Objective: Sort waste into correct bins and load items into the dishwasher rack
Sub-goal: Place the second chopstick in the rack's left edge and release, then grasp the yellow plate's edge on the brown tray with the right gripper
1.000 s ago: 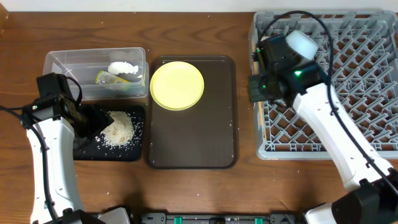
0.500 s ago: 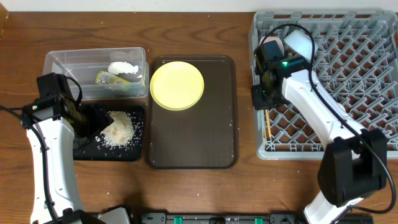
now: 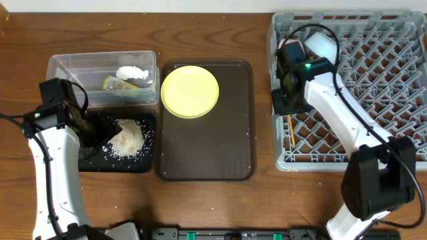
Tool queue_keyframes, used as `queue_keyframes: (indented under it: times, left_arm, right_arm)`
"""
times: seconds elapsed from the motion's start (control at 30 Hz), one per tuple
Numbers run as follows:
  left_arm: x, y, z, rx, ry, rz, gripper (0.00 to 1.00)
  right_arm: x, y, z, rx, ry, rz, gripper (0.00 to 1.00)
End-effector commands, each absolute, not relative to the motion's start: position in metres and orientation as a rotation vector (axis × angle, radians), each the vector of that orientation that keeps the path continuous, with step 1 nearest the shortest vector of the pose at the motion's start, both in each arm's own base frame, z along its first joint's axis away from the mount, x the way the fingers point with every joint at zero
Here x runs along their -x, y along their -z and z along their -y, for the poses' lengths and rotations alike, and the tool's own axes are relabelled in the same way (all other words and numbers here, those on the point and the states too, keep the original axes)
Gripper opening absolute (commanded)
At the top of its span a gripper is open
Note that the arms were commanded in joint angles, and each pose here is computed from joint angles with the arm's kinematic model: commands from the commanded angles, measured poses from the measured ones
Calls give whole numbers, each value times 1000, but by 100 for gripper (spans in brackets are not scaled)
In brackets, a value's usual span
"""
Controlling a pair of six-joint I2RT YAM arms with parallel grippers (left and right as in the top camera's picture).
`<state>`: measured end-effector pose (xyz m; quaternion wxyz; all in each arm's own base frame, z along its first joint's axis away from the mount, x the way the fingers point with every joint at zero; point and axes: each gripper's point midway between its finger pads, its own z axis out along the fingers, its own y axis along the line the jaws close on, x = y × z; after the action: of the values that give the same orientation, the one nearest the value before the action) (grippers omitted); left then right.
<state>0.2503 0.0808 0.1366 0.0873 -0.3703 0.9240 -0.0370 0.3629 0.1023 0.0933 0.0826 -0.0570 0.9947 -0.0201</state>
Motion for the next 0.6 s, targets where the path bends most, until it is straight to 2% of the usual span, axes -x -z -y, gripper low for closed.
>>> queue_keyframes:
  times: [0.0,0.07,0.27,0.57]
  left_arm:
    - [-251,-142,-82,1109,108,-2730,83]
    - [-251,-142,-82,1109,108,-2730,83]
    - [-251,-142,-82,1109,108,-2730,83]
    - [-251,-142,-82,1109,108,-2731,83]
  right_arm:
    - [-392,-149,-114,162,-30,-2770,40]
    - [-403,-164,-128,178,-96,-2692,47]
    - [-420,-175,-197,324,-397,-2552,49]
    - [-430,-114,-272,462,-432,-2541,54]
